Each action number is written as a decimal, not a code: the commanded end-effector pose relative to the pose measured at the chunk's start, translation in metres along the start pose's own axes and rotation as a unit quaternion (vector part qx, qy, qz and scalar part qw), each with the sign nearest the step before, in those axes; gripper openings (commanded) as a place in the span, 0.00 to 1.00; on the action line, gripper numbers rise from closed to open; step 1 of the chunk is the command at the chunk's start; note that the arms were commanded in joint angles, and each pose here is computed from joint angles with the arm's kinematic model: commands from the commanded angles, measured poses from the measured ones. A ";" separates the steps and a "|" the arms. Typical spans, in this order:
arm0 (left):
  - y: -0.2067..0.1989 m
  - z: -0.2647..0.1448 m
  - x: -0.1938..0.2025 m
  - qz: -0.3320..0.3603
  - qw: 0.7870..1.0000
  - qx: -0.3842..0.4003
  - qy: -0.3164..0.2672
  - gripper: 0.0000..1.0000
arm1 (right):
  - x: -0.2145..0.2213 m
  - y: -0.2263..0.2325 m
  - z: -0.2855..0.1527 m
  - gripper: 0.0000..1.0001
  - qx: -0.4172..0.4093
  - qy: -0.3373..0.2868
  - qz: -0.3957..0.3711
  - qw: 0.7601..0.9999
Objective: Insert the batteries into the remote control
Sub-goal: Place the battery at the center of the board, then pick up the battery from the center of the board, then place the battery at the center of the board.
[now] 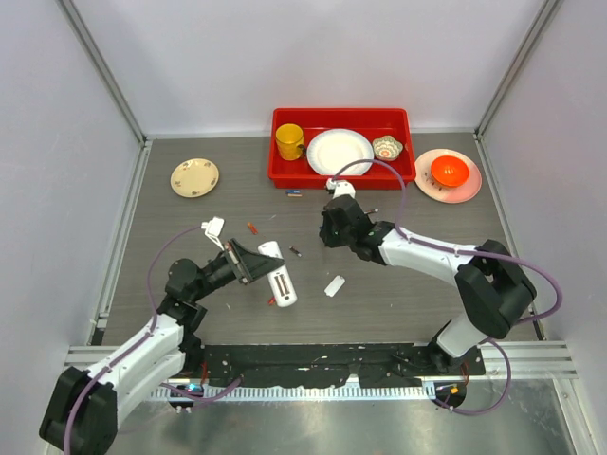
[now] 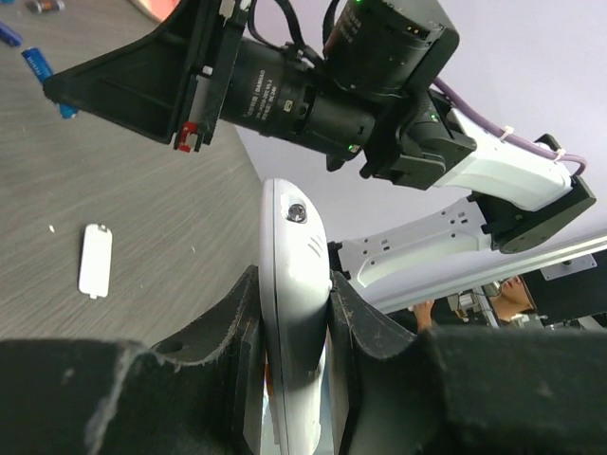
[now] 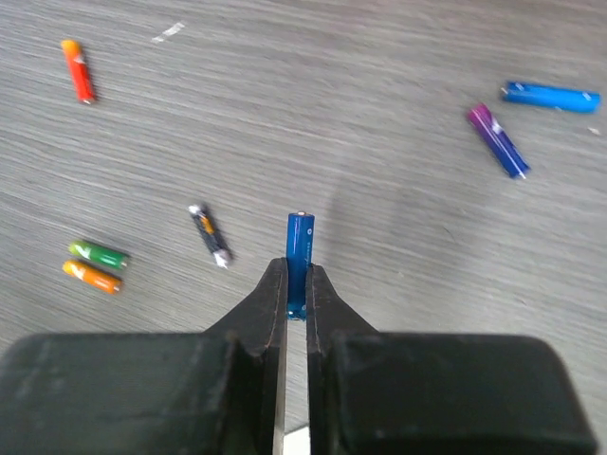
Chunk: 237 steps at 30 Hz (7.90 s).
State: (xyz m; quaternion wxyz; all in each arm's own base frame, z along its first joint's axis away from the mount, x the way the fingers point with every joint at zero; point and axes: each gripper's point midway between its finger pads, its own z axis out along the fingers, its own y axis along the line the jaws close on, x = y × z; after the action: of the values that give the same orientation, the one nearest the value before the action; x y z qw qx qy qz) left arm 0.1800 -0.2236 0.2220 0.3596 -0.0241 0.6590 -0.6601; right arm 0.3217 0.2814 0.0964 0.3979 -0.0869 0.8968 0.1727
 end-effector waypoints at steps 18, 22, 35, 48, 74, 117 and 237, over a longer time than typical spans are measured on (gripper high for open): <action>-0.033 0.007 -0.002 0.053 0.996 0.064 -0.023 0.00 | 0.016 -0.035 -0.002 0.01 -0.012 0.007 -0.288 0.958; -0.041 0.003 -0.001 0.062 0.995 0.078 -0.022 0.00 | 0.009 -0.033 0.002 0.01 -0.051 -0.011 -0.448 0.893; -0.041 -0.008 0.002 0.065 0.993 0.086 -0.040 0.00 | 0.041 -0.040 0.019 0.01 -0.175 0.044 -0.602 0.778; -0.039 -0.008 0.005 0.061 0.994 0.086 -0.033 0.00 | 0.062 -0.048 0.022 0.08 -0.184 0.081 -0.586 0.785; -0.022 -0.007 0.000 0.040 0.996 0.052 -0.056 0.00 | -0.100 -0.050 -0.035 0.24 0.030 -0.105 0.023 0.994; 0.009 -0.005 0.008 0.024 0.999 -0.003 -0.046 0.00 | 0.060 -0.053 0.026 0.71 0.149 0.059 0.009 0.987; -0.041 0.030 0.060 0.020 0.987 0.114 0.113 0.00 | 0.044 -0.075 0.004 0.41 -0.116 0.070 -0.401 0.906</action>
State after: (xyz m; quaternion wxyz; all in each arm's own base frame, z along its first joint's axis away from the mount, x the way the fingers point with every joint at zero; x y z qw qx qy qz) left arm 0.1317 -0.2836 0.2244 0.2732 0.0927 0.6303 -0.7208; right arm 0.3049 0.2080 0.0247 0.3173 -0.5104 0.7928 0.1011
